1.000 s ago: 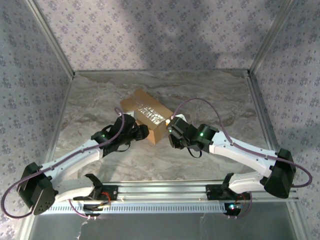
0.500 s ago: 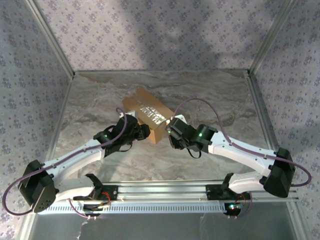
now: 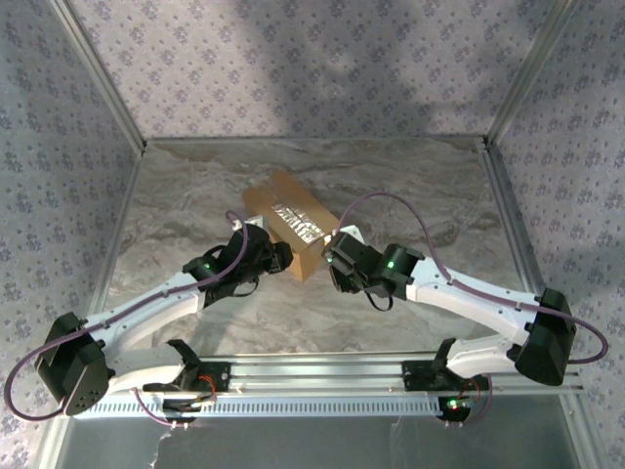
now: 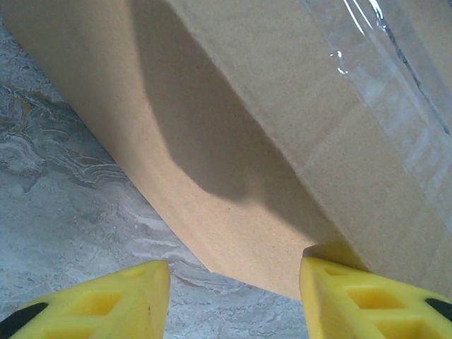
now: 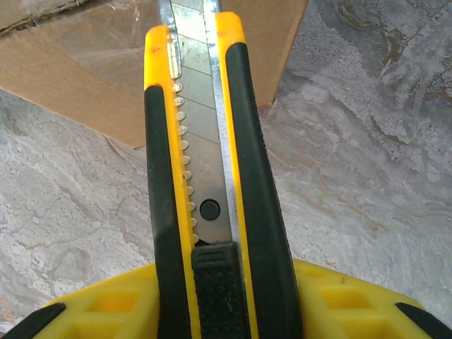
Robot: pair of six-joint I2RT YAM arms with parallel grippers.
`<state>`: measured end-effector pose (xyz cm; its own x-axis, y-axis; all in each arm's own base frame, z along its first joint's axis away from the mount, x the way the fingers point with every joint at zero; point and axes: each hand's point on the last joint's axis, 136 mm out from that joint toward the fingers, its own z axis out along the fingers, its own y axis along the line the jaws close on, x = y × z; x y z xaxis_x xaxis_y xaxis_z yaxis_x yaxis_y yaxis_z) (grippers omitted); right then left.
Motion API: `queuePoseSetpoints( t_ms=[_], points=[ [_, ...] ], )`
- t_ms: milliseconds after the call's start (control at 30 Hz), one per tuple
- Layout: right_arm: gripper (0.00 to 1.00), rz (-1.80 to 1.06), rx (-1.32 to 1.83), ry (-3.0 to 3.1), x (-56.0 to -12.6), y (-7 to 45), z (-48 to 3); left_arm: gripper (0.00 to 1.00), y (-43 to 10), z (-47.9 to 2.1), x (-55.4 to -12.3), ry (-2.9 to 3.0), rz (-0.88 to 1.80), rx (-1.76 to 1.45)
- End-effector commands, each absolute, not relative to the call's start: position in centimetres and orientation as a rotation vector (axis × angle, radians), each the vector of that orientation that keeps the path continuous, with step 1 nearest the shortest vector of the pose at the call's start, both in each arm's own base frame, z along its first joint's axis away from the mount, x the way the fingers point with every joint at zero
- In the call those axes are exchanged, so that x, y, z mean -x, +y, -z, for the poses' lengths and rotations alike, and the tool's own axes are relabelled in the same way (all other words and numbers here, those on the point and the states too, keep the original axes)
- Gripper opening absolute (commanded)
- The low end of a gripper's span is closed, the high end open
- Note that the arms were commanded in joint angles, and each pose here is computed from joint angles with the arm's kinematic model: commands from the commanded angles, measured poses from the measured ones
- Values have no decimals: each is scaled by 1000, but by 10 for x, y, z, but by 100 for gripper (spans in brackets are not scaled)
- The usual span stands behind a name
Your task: Unpack the express box
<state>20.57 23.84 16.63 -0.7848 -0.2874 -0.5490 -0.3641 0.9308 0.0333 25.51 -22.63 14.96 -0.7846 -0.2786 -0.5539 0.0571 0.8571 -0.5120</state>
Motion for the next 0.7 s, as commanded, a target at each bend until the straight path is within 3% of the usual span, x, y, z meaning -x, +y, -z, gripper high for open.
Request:
queuePoseSetpoints(
  t_ms=[0,667],
  points=[
    [0,-191,463,2488,-210,244,-180,52,-231,-166,-258,2333,727,184],
    [0,-167,504,2484,-209,244,-179,52,-237,-165,-262,2343,709,194]
  ],
)
